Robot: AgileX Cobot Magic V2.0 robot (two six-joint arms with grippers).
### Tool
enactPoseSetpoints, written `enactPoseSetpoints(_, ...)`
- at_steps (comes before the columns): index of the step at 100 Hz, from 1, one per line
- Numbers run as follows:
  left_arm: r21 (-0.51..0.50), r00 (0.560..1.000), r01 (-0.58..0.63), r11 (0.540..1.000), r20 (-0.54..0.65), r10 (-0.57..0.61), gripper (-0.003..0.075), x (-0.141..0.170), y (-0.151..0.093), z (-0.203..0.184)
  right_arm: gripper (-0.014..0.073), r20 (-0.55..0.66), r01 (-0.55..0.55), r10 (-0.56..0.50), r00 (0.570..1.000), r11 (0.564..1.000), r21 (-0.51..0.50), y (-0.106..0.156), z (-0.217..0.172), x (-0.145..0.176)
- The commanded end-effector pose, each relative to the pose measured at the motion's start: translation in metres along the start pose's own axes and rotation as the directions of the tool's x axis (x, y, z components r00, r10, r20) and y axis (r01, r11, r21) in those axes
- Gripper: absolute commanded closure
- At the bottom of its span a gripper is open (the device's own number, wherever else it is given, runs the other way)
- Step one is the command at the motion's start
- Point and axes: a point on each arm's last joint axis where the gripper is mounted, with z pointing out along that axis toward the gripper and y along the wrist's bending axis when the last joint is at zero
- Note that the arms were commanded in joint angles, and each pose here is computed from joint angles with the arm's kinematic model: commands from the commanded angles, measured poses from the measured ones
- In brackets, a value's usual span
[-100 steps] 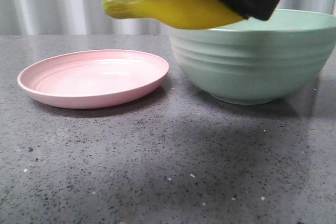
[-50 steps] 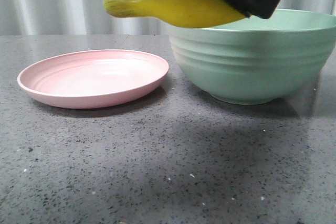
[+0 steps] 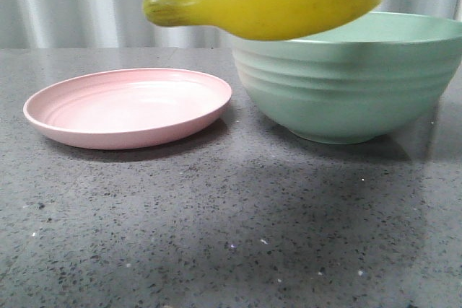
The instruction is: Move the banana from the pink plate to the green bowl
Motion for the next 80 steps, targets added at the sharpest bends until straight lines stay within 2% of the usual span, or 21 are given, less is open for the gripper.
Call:
enactPoseSetpoints(1,-0.009,0.978,-0.033,0.999,0.205,0.034,0.0249,-0.031,0.0,-0.037,0.0483,0.082,0.001,0.004,0.997,0.998,-0.058,0.013,-0.014,-0.01)
enactPoseSetpoints(21,-0.065,0.937,0.004,0.998,0.348,0.019,0.0261,-0.042,0.014,-0.093,0.0483,0.097,0.01,-0.004,0.995,0.998,-0.062,0.014,-0.015,-0.012)
enactPoseSetpoints(35,-0.123,0.905,0.039,0.992,0.426,0.018,0.0325,-0.045,0.025,-0.125,0.0483,0.143,0.075,-0.063,0.988,0.994,-0.08,0.025,-0.027,-0.022)
enactPoseSetpoints(46,-0.149,0.88,0.067,0.987,0.475,0.012,0.0333,-0.044,0.029,-0.146,0.0483,0.198,0.124,-0.104,0.975,0.988,-0.092,0.035,-0.038,-0.032)
enactPoseSetpoints(63,-0.159,0.872,0.083,0.984,0.489,0.005,0.0333,-0.038,0.03,-0.155,0.0483,0.282,0.213,-0.199,0.939,0.977,-0.02,0.037,-0.05,-0.045)
enactPoseSetpoints(80,-0.128,0.876,0.115,0.985,0.481,-0.04,0.0333,-0.032,0.029,-0.149,0.0483,0.343,0.185,-0.188,0.92,0.982,0.042,0.023,-0.056,-0.057)
